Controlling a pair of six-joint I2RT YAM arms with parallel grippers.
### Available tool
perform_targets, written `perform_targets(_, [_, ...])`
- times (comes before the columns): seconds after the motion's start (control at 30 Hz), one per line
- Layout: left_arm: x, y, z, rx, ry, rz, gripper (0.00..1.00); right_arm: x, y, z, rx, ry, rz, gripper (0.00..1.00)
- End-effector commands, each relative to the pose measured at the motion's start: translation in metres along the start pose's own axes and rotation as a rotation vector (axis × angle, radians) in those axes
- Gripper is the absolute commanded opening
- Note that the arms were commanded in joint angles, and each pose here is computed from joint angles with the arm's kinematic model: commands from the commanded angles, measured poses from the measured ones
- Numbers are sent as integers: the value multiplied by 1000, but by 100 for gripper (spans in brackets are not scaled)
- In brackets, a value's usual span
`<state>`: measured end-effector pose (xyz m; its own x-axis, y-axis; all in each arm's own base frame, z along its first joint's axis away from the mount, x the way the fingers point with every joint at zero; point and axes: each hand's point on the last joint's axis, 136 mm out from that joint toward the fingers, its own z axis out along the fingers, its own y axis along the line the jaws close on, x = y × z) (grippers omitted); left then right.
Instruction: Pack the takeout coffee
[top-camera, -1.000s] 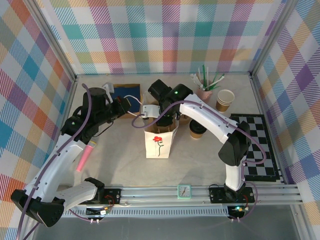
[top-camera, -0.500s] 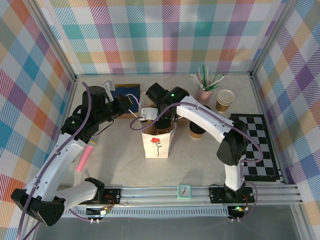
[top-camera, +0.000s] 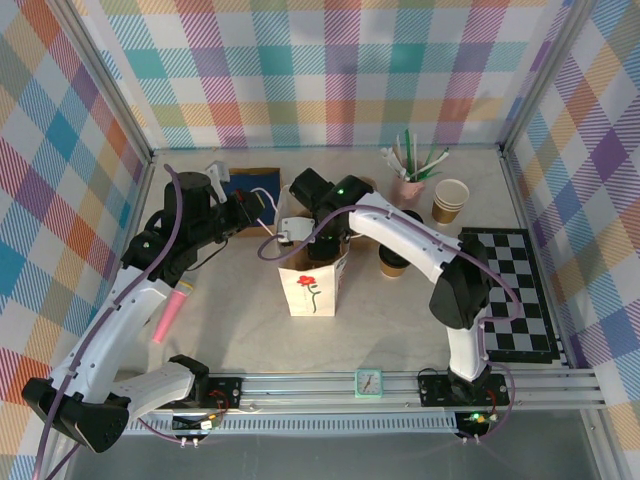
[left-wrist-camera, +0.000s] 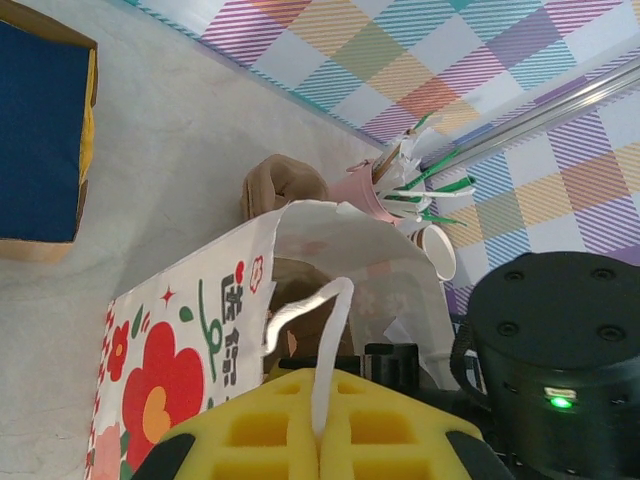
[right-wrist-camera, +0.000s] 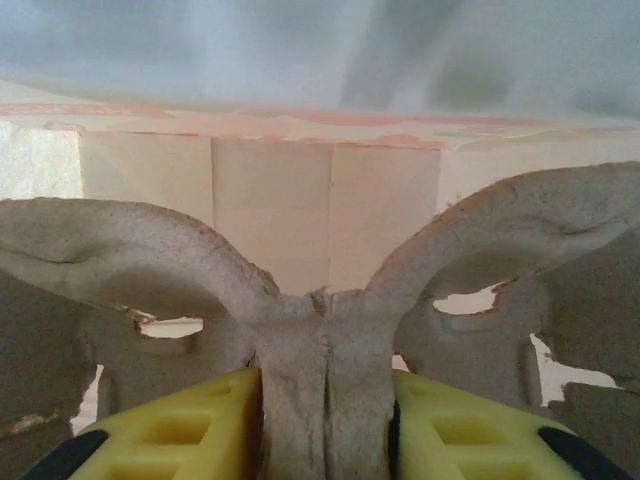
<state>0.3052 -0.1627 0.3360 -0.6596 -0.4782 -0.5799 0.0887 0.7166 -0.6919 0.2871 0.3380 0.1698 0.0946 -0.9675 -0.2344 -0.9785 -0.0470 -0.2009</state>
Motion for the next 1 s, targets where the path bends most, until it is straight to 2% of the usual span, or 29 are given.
perform_targets(0.0, [-5,-5,-7,31,-26,-5,3,2,5,13,-26,29,18,37])
perform_targets(0.53, [-5,-4,-8,33,-32,-6,3,2,7,9,-28,37,18,49])
perform_targets(0.87, [-5,-4,-8,33,-33,-10,3,-3,13,-2,-63,16,22,81])
perform_targets(0.97, [-5,-3,-8,31,-31,-10,3,-5,13,-6,-63,9,22,83])
